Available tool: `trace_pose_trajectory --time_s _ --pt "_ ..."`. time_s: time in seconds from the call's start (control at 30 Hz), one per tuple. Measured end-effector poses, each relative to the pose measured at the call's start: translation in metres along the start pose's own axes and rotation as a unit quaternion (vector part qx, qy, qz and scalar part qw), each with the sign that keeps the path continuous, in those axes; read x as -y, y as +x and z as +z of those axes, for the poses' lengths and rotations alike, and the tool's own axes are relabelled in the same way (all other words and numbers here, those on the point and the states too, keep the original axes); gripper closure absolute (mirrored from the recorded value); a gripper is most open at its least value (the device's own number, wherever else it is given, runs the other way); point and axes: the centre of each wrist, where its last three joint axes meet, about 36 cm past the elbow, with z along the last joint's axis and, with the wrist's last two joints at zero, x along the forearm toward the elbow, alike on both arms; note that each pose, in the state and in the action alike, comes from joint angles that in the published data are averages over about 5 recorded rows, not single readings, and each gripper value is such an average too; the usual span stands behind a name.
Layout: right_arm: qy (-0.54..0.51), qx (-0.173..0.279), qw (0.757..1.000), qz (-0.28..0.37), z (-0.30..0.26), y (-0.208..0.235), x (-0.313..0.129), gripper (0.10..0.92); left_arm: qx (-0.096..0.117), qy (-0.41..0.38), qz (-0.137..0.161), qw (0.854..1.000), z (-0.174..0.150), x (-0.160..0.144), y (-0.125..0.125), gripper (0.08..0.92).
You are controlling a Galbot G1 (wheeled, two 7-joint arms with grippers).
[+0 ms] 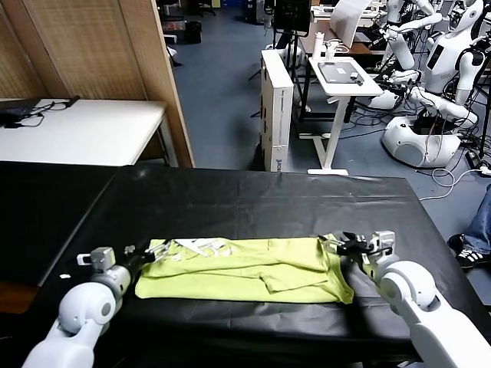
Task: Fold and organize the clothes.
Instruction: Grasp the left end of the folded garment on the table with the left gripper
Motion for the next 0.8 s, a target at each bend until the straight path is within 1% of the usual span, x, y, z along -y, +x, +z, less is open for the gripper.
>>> trace_pose_trajectory --time_s 0.03,0.1,0.13,0.2,0.23,0.27,0.33,0.37,0.43,0.47,0.73,0.77,0.8 --pt "0.000 0.000 1.000 0.000 0.0001 0.0000 -0.0001 0.397 0.000 0.000 0.000 1.000 0.0001 -0.0003 -0.0001 0.209" --pt "0.000 -0.001 1.000 -0.001 0.0005 0.0001 -0.0002 0.507 0.000 0.000 0.001 1.000 0.0002 -0.0004 -0.0001 0.303" --pt "0.000 -0.001 1.000 -0.001 0.0008 0.0002 -0.0003 0.583 0.001 0.001 0.002 1.000 0.0002 -0.0003 -0.0001 0.372" --pt "0.000 -0.002 1.000 -0.001 0.0017 0.0006 -0.0005 0.697 0.002 0.001 0.002 1.000 0.0003 0.0000 -0.0001 0.485" --pt "0.000 -0.002 1.000 -0.001 0.0022 0.0008 -0.0005 0.765 0.004 0.001 0.002 1.000 0.0003 0.0002 -0.0001 0.560" --pt "-0.001 -0.002 1.000 -0.001 0.0028 0.0011 -0.0005 0.815 0.005 0.000 0.002 1.000 0.0004 0.0004 -0.0002 0.617" --pt "-0.001 -0.001 1.000 -0.001 0.0036 0.0017 0.0000 0.873 0.007 -0.003 0.001 1.000 0.0008 0.0003 -0.0003 0.742" --pt "-0.002 0.000 1.000 0.000 0.0036 0.0020 0.0005 0.884 0.008 -0.005 0.000 1.000 0.0010 0.0001 -0.0002 0.791" --pt "-0.003 0.002 1.000 0.002 0.0034 0.0027 0.0016 0.882 0.009 -0.011 -0.003 1.000 0.0017 -0.0009 0.0001 0.845" --pt "-0.003 0.003 1.000 0.003 0.0031 0.0030 0.0022 0.883 0.009 -0.013 -0.005 1.000 0.0019 -0.0017 0.0005 0.855" --pt "-0.005 0.004 1.000 -0.004 0.0005 0.0052 -0.0010 0.879 0.008 -0.018 -0.011 1.000 0.0013 -0.0053 0.0037 0.852" --pt "-0.005 0.006 1.000 -0.007 0.0003 0.0061 -0.0017 0.862 0.008 -0.018 -0.011 1.000 0.0008 -0.0048 0.0041 0.852" --pt "-0.005 0.008 1.000 -0.011 0.0001 0.0074 -0.0021 0.826 0.009 -0.019 -0.011 1.000 -0.0001 -0.0041 0.0046 0.849"
